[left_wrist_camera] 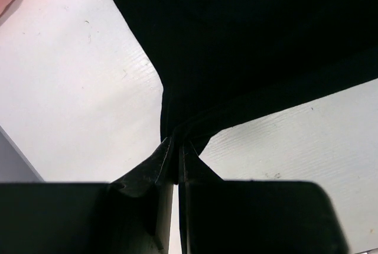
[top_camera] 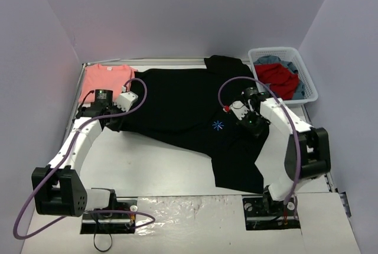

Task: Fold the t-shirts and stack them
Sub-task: Grap the side of the flattened tshirt closest away from the robot with both arms

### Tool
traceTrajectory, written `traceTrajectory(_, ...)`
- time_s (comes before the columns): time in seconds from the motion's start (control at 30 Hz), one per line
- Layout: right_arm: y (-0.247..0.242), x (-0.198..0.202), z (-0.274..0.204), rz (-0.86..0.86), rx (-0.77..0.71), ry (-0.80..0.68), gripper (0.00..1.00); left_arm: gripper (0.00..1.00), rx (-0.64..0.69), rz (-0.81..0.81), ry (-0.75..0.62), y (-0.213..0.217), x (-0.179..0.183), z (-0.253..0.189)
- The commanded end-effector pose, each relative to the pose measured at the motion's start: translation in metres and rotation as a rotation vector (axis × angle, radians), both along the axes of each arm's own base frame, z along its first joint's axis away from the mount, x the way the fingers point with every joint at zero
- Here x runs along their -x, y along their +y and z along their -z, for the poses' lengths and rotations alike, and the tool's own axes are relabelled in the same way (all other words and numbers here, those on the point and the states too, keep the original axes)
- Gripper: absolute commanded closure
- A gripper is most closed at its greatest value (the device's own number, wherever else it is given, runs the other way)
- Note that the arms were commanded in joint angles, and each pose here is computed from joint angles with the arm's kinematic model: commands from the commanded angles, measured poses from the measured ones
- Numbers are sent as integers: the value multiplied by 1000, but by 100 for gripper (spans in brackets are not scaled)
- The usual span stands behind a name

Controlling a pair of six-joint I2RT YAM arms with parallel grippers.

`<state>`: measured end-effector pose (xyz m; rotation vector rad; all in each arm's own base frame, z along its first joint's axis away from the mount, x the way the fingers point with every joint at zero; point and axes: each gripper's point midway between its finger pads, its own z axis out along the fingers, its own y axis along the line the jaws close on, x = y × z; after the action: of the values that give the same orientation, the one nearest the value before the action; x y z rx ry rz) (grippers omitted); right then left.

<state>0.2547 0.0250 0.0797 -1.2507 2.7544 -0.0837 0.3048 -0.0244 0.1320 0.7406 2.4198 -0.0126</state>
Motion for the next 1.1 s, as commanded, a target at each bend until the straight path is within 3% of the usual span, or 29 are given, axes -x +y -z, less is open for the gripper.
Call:
traceTrajectory(0.0,11,-26,12,-8,-27,34,100,98,-23,-49,-43,10,-9,-7)
traceTrajectory(0.43,28,-99,73,62,-32,93,100,98,-59,-136,-61,43,-30,-1)
traceTrajectory(0.67,31,-151,90,113,-22,53,100,98,-60,-193,-76,63,-69,2)
traceTrajectory(0.8,42,-193,70,125,-56,-32,100,98,-36,-198,-90,63,-94,-14)
traceTrajectory(1.07,52,-206,23,105,-129,-122,100,98,0,-177,-106,55,-97,-30)
